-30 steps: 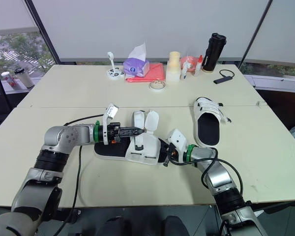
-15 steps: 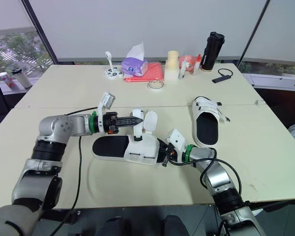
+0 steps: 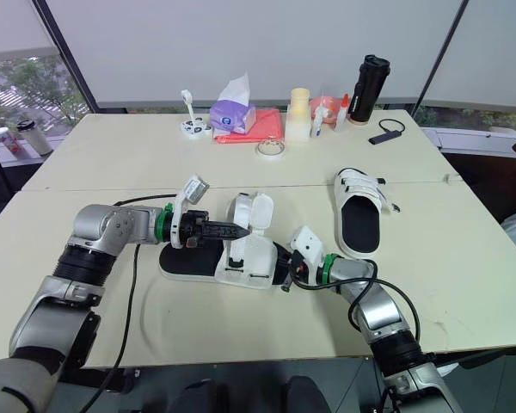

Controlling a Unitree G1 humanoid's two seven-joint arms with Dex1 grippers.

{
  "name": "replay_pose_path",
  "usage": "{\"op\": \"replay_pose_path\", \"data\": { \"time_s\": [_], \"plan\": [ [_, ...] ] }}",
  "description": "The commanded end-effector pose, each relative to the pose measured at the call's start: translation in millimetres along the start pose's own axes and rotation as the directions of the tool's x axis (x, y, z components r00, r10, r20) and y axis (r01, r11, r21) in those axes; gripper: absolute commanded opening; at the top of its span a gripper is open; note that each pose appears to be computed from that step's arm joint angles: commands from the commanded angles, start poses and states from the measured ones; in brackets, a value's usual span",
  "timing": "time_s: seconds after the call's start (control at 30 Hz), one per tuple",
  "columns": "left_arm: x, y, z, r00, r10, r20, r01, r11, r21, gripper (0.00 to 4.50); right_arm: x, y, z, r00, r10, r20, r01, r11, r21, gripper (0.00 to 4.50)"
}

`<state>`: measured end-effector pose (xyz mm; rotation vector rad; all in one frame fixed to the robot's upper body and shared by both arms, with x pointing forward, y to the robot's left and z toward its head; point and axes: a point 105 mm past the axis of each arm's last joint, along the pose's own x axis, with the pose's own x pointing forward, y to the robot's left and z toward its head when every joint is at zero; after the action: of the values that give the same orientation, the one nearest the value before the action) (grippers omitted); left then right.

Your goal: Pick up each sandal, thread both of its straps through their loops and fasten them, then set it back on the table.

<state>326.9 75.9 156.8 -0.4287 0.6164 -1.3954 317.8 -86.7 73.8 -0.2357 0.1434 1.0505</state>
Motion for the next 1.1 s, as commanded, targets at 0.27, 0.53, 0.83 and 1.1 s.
{"op": "replay_pose_path", "data": {
  "time_s": [0.27, 0.53, 0.83, 1.1],
  "plan": [
    [-4.0, -2.7, -6.6, 0.999, -0.020, -0.026, 0.020, 1.000, 0.016, 0.03, 2.0, 10.0, -33.4, 0.993, 0.019, -0.116, -0.010, 0.997, 0.076, 0.00],
    [0.3, 0.4, -18.3, 0.996, 0.015, -0.086, -0.007, 0.996, 0.092, 0.03, 2.7, 8.8, -33.1, 0.994, 0.012, -0.113, -0.004, 0.997, 0.074, 0.00],
    [-4.0, -6.7, -26.2, 0.992, -0.010, -0.129, 0.027, 0.992, 0.124, 0.03, 2.4, 8.1, -34.1, 0.993, 0.008, -0.115, 0.001, 0.997, 0.078, 0.00],
    [-8.3, -2.5, -23.9, 0.995, 0.029, -0.091, -0.017, 0.991, 0.133, 1.41, 3.4, 8.7, -35.3, 0.993, 0.012, -0.116, -0.003, 0.997, 0.078, 0.00]
  ]
}}
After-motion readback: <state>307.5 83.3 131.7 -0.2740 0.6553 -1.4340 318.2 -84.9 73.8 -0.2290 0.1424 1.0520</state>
